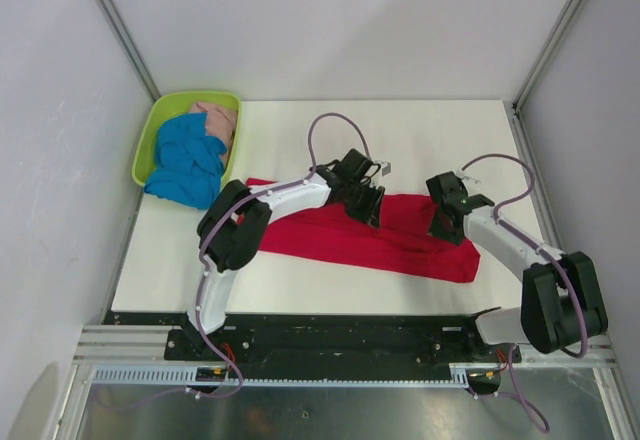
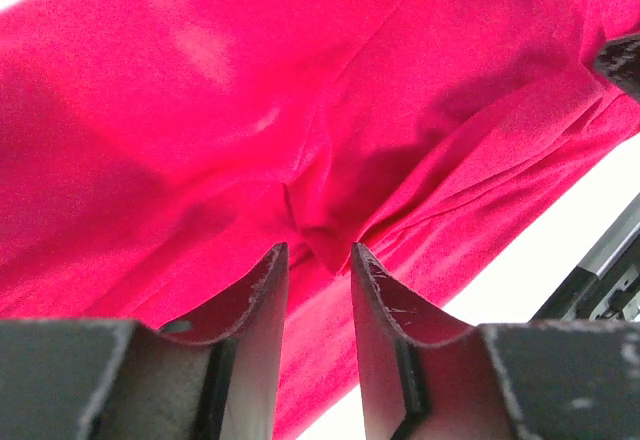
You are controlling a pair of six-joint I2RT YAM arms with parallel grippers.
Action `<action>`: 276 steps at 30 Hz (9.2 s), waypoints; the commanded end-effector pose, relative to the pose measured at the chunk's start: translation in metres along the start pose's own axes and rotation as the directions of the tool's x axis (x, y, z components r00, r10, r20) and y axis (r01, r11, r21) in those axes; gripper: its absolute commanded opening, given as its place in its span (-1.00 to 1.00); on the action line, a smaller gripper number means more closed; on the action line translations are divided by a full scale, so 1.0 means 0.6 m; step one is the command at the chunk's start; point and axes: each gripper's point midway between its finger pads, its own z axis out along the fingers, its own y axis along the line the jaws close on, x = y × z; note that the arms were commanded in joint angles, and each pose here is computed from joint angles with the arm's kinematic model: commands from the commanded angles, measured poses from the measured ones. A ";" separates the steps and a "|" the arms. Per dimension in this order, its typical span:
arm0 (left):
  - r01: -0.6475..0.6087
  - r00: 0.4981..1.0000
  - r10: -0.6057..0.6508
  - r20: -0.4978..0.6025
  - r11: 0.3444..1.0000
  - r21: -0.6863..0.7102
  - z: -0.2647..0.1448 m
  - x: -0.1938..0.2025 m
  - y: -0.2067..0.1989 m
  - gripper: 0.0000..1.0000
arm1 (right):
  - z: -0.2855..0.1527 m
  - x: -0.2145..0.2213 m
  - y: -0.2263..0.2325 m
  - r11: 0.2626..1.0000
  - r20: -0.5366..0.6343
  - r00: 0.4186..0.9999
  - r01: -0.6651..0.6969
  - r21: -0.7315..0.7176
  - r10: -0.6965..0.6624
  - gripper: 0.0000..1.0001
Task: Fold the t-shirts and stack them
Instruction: Fold the other side of the tshirt into a rectangle, then rotate the tshirt 70 degrees, then grab the bottom of the folded rectangular tshirt with both arms
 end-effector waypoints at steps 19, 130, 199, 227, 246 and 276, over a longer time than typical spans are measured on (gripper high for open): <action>0.398 0.898 -0.301 0.320 0.868 -0.299 -0.202 -0.020 0.220 -0.27 | 0.032 0.068 0.078 0.987 -0.130 0.989 -0.092 -0.129 0.076 -0.69; 0.415 0.904 -0.426 -0.032 0.894 -0.169 -0.025 0.149 -0.041 -0.34 | 0.310 -0.459 -0.002 0.952 0.047 0.951 -0.305 -0.007 0.305 0.08; 0.135 0.985 -0.153 -0.077 0.969 -0.205 -0.093 0.203 0.017 -0.30 | 0.134 -0.188 0.122 0.958 -0.052 0.982 -0.191 -0.213 0.184 -0.07; 0.180 0.976 -0.200 -0.085 0.964 -0.196 -0.120 0.228 0.007 -1.00 | 0.162 -0.165 0.088 0.977 -0.084 0.983 -0.172 -0.125 0.162 -0.06; 0.165 0.986 -0.162 0.030 0.973 -0.160 -0.179 0.172 0.002 -0.16 | 0.030 -0.247 0.185 0.938 0.056 0.991 -0.097 -0.334 0.122 -0.04; 0.321 0.945 -0.313 0.091 0.847 -0.423 -0.185 0.187 0.192 -0.36 | 0.115 -0.243 0.298 0.900 0.041 0.972 -0.197 -0.389 0.230 -0.20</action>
